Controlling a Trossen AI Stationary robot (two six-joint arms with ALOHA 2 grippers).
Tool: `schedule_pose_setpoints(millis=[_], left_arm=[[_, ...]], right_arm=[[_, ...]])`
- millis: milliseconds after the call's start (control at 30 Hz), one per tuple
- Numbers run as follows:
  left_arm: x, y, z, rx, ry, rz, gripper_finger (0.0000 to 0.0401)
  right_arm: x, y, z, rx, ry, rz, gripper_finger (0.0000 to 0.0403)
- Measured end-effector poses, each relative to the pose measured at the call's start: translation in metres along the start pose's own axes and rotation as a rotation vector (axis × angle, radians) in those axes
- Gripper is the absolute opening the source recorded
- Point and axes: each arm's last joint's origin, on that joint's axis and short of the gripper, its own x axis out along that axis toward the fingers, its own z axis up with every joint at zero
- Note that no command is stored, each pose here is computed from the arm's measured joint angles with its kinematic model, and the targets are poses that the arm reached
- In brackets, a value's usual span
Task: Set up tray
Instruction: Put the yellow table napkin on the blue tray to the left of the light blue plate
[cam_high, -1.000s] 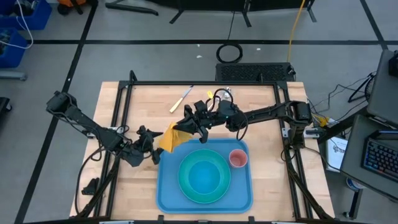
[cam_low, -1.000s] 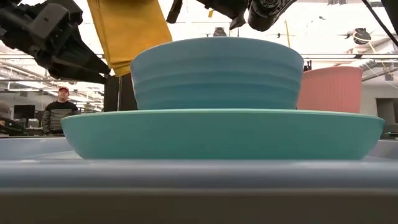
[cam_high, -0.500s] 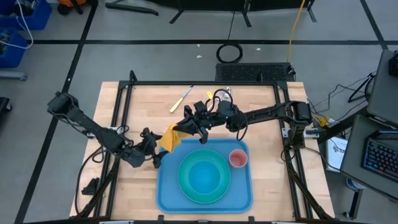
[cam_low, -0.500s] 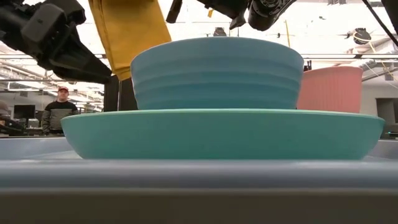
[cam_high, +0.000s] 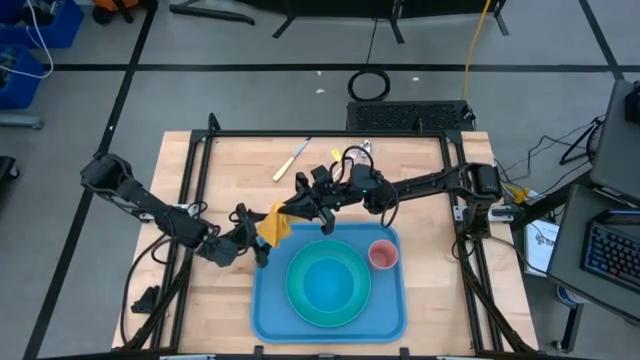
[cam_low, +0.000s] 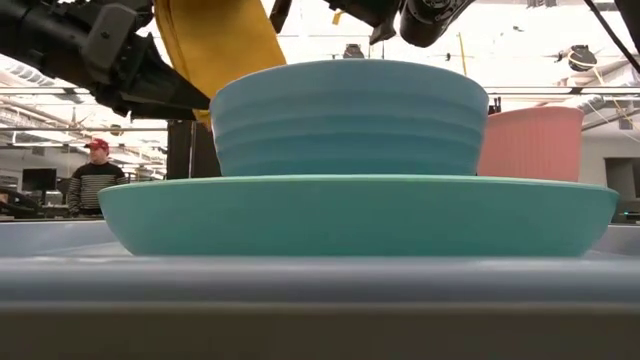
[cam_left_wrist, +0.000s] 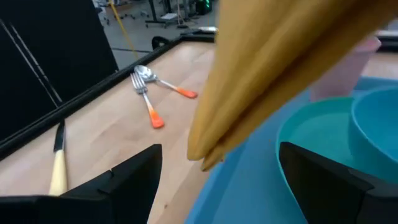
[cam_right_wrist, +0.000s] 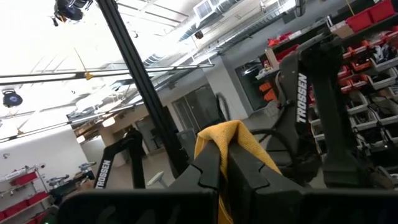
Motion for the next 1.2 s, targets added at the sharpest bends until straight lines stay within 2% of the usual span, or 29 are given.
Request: schedule_pose_setpoints(millis=[200, 700, 833, 1000, 1200], left_arm=[[0.003, 0.002, 0.002, 0.001, -0.011, 0.014, 0.0312], [0.004, 0.001, 0.007, 0.011, -0.033, -0.018, 0.0164], [0.007, 0.002, 0.007, 0.010, -0.023, -0.034, 0.0112], [0.009, 0.003, 0.007, 0.058, -0.006, -0.081, 0.0016], [0.008, 0.003, 0.005, 0.150, 0.001, -0.073, 0.0008]], right_arm=[[0.001, 0.002, -0.002, -0.008, 0.004, 0.006, 0.0000], [0.001, 0.002, -0.002, -0.009, 0.003, 0.006, 0.0000], [0.001, 0.002, -0.002, -0.012, 0.003, 0.006, 0.0000], [0.001, 0.003, -0.002, -0.011, 0.004, 0.007, 0.0000], [0.006, 0.013, -0.009, -0.001, 0.018, 0.031, 0.0003]])
